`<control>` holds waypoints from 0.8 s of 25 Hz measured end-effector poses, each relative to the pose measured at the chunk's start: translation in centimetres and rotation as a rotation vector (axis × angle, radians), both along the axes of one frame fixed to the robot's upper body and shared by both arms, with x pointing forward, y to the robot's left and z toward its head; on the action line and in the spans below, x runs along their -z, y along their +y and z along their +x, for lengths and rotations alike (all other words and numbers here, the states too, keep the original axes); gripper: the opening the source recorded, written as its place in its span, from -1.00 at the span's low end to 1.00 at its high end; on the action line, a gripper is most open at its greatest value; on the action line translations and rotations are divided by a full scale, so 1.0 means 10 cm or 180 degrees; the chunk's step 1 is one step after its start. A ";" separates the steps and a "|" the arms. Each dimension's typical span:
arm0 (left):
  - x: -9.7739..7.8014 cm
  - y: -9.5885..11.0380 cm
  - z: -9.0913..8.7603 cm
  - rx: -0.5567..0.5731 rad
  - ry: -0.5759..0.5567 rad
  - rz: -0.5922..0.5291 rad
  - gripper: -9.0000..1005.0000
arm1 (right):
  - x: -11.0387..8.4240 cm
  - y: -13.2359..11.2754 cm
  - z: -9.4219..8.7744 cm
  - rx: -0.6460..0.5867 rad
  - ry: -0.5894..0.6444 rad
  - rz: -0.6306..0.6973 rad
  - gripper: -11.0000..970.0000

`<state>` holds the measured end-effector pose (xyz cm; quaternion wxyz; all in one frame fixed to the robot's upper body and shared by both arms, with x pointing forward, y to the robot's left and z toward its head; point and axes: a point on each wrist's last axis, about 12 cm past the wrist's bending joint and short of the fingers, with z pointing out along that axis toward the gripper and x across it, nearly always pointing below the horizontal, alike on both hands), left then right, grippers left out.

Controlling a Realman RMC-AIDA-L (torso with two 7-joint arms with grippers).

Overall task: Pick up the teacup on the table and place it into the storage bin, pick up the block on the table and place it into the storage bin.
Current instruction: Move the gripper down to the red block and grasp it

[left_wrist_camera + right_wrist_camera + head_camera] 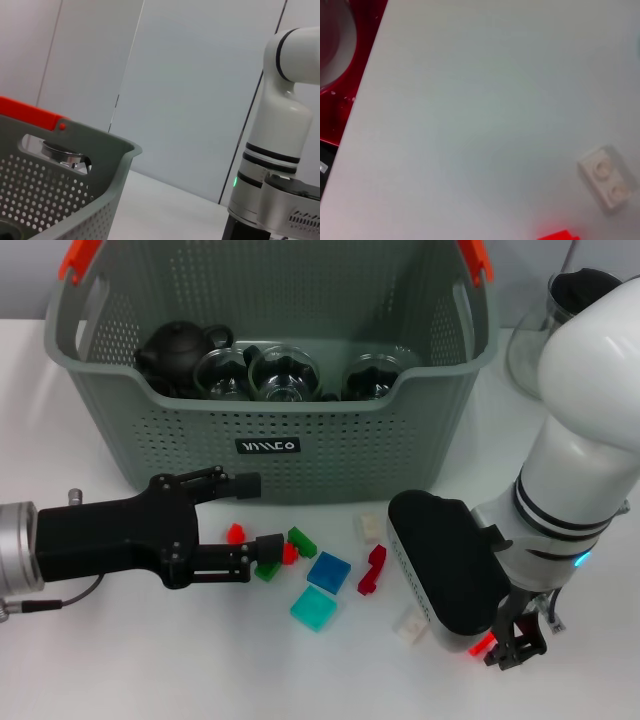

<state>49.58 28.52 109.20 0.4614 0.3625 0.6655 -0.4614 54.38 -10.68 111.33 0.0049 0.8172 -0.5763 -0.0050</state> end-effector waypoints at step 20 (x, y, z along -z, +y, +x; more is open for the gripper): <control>0.04 0.01 -0.01 -0.0020 0.0051 -0.0021 0.74 | 0.00 0.00 0.04 0.0248 -0.0050 0.0047 -0.24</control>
